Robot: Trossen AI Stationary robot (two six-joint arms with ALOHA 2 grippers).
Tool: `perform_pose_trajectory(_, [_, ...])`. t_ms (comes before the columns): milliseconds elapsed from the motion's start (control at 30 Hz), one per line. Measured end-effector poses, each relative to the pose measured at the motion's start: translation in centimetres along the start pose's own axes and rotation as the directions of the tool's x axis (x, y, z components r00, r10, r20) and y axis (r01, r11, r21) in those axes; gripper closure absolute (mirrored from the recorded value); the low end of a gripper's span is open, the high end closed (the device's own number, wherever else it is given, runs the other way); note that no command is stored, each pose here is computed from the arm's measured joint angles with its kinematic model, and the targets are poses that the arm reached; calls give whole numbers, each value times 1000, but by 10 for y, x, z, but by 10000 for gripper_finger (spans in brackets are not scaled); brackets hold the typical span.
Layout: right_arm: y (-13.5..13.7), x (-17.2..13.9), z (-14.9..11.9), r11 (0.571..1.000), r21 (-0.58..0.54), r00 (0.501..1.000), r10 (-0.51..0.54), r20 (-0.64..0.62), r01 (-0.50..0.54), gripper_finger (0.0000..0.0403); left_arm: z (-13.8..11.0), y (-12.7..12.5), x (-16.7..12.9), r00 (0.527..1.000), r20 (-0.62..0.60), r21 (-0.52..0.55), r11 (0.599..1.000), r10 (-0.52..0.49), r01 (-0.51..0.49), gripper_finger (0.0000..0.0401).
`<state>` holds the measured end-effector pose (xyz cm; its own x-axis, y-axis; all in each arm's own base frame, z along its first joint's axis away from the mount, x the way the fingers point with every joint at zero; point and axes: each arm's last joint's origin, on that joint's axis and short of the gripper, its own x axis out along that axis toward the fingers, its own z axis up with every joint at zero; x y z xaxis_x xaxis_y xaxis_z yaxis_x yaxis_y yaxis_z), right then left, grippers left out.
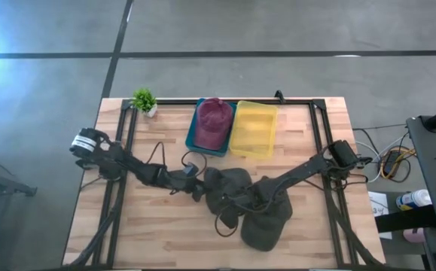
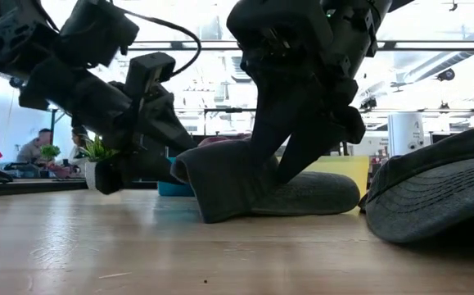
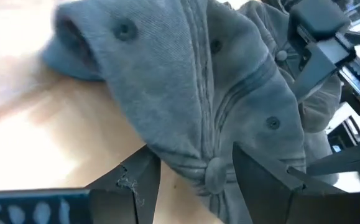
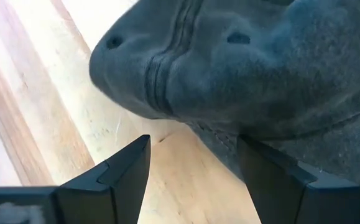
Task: Pick & Place hat
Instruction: Put the left black cap into the yellow bin
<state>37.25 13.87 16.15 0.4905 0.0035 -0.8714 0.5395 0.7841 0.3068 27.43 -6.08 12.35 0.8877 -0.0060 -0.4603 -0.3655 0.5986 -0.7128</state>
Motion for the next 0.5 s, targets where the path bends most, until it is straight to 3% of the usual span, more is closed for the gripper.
perform_pose_trajectory(333, [0,0,0,1000,0,1000,-1,0,1,170,1,-9,15,998,19,1,998,-63,63,213])
perform_pose_trajectory(500, [3,-11,-2,1000,-17,1000,-6,26,7,170,4,-14,12,996,23,23,996,-87,87,263])
